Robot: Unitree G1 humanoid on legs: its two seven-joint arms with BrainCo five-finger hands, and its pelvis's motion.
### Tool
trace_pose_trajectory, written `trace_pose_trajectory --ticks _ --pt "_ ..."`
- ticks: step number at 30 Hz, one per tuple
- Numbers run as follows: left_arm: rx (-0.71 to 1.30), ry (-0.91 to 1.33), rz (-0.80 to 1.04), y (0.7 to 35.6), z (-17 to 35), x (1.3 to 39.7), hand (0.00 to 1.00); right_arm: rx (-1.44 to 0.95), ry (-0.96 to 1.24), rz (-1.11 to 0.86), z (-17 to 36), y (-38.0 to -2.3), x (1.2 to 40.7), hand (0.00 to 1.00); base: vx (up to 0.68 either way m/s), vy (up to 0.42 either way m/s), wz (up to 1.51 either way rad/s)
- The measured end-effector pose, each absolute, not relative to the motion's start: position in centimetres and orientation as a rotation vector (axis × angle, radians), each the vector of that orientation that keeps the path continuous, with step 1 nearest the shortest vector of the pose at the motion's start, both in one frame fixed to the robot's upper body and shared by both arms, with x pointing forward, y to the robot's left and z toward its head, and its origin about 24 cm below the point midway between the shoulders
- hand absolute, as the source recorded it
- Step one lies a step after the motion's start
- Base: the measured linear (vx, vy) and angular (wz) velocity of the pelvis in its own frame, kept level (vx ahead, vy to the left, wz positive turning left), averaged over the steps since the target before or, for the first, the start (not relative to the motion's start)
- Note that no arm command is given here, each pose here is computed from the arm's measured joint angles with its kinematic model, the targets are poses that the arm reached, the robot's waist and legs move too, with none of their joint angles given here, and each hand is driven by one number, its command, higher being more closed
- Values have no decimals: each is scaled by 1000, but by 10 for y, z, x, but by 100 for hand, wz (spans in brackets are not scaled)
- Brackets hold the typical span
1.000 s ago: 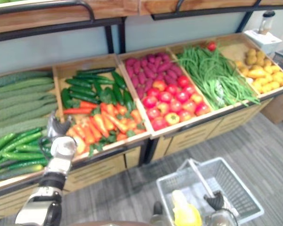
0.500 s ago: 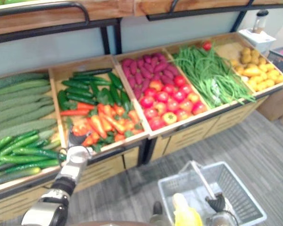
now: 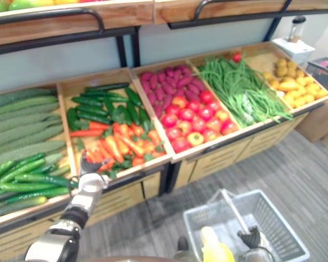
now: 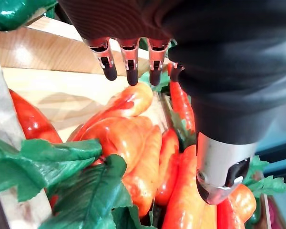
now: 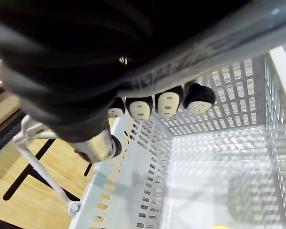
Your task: Pick vegetable in the basket
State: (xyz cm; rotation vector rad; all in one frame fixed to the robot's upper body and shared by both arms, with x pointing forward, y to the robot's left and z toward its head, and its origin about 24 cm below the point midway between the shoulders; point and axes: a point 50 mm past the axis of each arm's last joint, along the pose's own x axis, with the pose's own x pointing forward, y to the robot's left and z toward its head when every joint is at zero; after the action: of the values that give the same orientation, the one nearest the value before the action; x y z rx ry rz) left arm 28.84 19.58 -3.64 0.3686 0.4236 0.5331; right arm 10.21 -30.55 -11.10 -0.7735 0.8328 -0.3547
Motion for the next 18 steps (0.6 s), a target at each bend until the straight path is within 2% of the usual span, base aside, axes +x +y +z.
trace_pose_trajectory --ticks 18 --pt "357 630 632 214 -62 275 0 -794 814 -344 -111 -301 108 100 -2 -1 -4"
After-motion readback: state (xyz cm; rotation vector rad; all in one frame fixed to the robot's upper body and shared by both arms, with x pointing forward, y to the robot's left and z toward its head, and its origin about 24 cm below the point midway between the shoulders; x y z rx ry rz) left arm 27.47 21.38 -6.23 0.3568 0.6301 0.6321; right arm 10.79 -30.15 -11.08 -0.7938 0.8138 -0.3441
